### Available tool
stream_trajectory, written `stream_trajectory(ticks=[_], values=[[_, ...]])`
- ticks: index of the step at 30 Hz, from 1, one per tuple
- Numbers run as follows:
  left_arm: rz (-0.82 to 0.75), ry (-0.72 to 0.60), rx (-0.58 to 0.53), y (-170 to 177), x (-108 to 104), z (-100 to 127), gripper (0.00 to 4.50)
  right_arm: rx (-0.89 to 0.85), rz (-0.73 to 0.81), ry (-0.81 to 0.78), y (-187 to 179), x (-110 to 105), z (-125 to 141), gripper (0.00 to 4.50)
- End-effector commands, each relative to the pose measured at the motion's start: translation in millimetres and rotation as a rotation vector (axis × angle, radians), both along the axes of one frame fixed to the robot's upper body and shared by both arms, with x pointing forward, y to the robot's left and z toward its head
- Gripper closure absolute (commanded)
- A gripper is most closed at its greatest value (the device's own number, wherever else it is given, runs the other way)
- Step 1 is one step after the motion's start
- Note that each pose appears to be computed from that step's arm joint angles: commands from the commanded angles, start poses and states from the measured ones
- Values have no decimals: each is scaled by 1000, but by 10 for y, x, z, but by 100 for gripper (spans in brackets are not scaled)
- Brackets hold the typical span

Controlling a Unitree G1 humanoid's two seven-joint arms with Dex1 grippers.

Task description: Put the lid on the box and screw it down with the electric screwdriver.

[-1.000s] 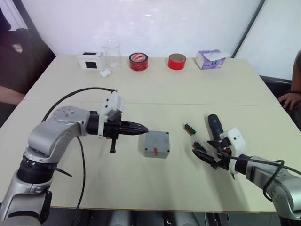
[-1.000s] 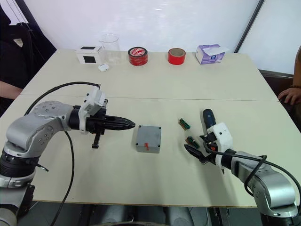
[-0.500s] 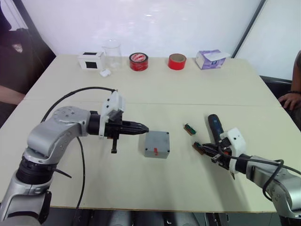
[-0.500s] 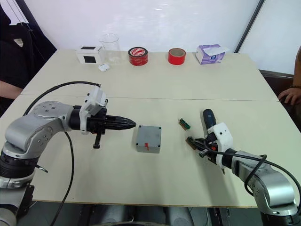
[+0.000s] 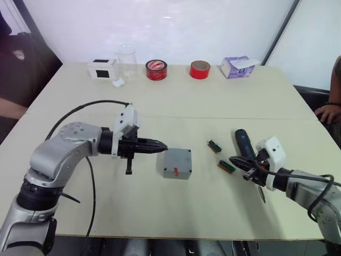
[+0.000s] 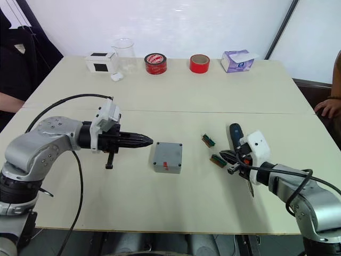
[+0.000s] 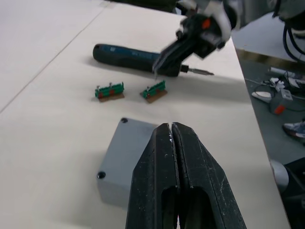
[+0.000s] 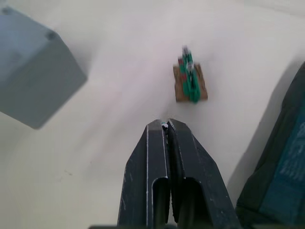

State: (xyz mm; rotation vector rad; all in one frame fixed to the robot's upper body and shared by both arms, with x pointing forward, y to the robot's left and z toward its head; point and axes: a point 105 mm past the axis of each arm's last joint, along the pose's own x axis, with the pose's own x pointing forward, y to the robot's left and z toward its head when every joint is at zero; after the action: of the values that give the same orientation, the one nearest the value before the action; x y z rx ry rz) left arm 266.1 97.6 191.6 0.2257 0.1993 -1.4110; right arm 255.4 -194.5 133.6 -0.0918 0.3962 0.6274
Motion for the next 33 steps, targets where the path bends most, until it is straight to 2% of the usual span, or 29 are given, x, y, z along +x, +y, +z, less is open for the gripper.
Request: stream_trajectory(ticks=[1,6,11,19,33], values=[[25,-50,17,82,-3,53,450,5,170,-100,313,-33,365,445],[61,-51,48,183,31,-7,450,-3,316,-131,771,117,461,445],[84,-57,50,209,5,-15,450,-37,359,-85,981,259,330,445],[114,-54,45,225,-49,-47,450,-53,366,-73,1018,363,297,445],[125,-53,33,206,-81,-56,450,-69,361,-35,960,375,170,445]])
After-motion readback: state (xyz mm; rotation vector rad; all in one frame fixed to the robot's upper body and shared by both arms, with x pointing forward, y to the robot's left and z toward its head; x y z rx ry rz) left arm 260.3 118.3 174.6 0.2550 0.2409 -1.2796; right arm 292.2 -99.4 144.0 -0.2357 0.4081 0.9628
